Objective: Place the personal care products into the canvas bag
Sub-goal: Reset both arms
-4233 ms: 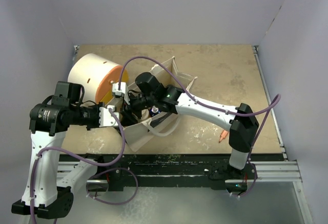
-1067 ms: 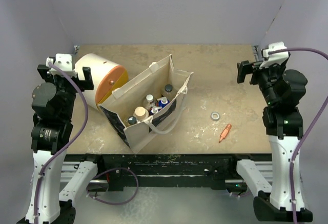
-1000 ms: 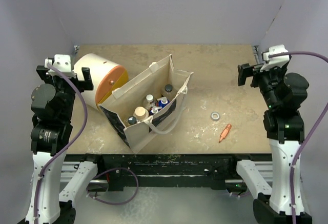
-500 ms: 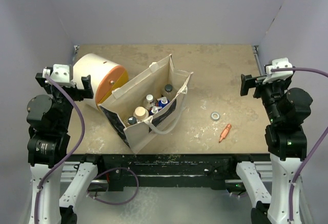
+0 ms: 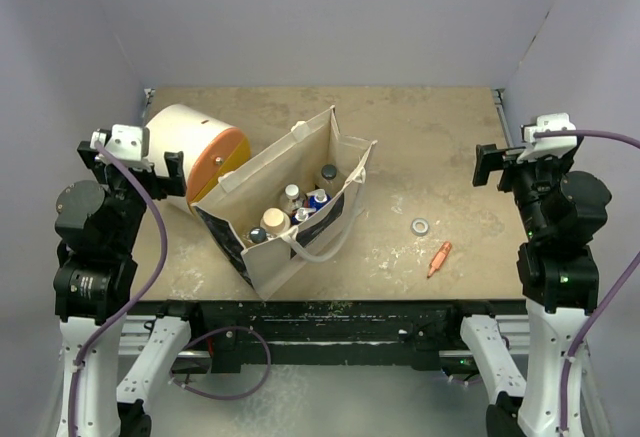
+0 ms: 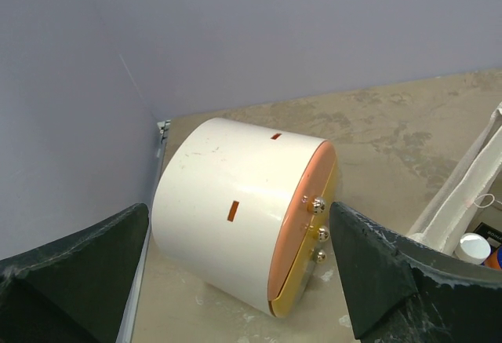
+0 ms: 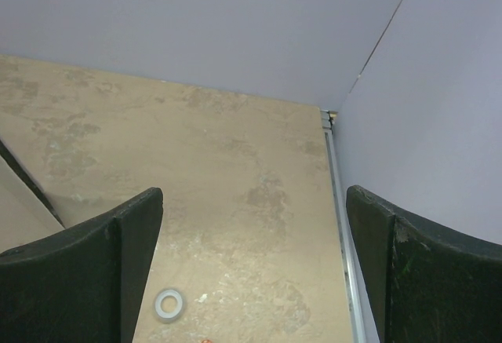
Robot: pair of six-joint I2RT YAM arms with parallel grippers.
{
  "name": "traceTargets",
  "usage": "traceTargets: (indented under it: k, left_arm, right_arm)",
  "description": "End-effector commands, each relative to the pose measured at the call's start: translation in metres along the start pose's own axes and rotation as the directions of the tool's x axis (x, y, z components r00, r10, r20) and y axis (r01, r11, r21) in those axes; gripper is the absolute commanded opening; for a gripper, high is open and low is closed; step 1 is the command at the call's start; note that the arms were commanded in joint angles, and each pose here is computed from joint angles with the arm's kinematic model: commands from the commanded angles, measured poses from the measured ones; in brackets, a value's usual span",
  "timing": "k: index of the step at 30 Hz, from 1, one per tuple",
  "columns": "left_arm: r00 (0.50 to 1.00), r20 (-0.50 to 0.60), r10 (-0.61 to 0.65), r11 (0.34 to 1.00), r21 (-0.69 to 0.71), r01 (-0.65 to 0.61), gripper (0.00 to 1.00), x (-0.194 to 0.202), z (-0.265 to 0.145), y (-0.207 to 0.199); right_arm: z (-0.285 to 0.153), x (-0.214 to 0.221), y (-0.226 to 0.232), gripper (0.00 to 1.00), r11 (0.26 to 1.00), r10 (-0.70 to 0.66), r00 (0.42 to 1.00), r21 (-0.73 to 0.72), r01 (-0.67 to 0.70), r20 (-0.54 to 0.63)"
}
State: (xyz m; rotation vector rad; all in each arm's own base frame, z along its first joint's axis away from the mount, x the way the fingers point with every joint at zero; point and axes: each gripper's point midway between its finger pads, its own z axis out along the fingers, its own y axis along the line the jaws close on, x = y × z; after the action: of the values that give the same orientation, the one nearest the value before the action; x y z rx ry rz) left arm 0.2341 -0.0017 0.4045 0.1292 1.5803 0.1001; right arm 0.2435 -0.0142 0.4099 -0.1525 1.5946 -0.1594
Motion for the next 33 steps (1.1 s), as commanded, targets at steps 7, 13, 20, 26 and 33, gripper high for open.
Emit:
traceTargets:
  k: [7,13,20,26,33]
  left_arm:
    - [0.999,0.034,-0.018,1.0,-0.01,0.019,0.99,-0.019,0.0,0.004]
    - [0.999,0.03,-0.019,0.999,-0.031,0.02,0.99,-0.021,0.0,0.008]
    - [1.0,0.024,-0.004,0.999,-0.035,0.005,0.99,-0.018,0.0,0.009]
    - [1.0,0.03,0.0,1.0,-0.028,0.001,0.99,-0.017,-0.002,0.007]
    - [0.999,0.04,0.005,1.0,-0.024,-0.004,0.99,-0.017,-0.005,0.007]
  right_arm:
    - [0.006,-0.016,-0.01,1.0,0.999,0.026,0.999,0.045,-0.028,0.04]
    - [0.007,-0.018,-0.012,1.0,0.998,0.029,0.999,0.054,-0.031,0.041]
    - [0.01,-0.013,-0.012,1.0,0.999,-0.003,1.0,0.047,0.002,0.022]
    - [0.007,-0.012,-0.013,1.0,0.999,-0.01,1.0,0.05,0.009,0.019]
    - [0.004,-0.012,-0.012,1.0,0.999,-0.015,1.0,0.046,0.014,0.024]
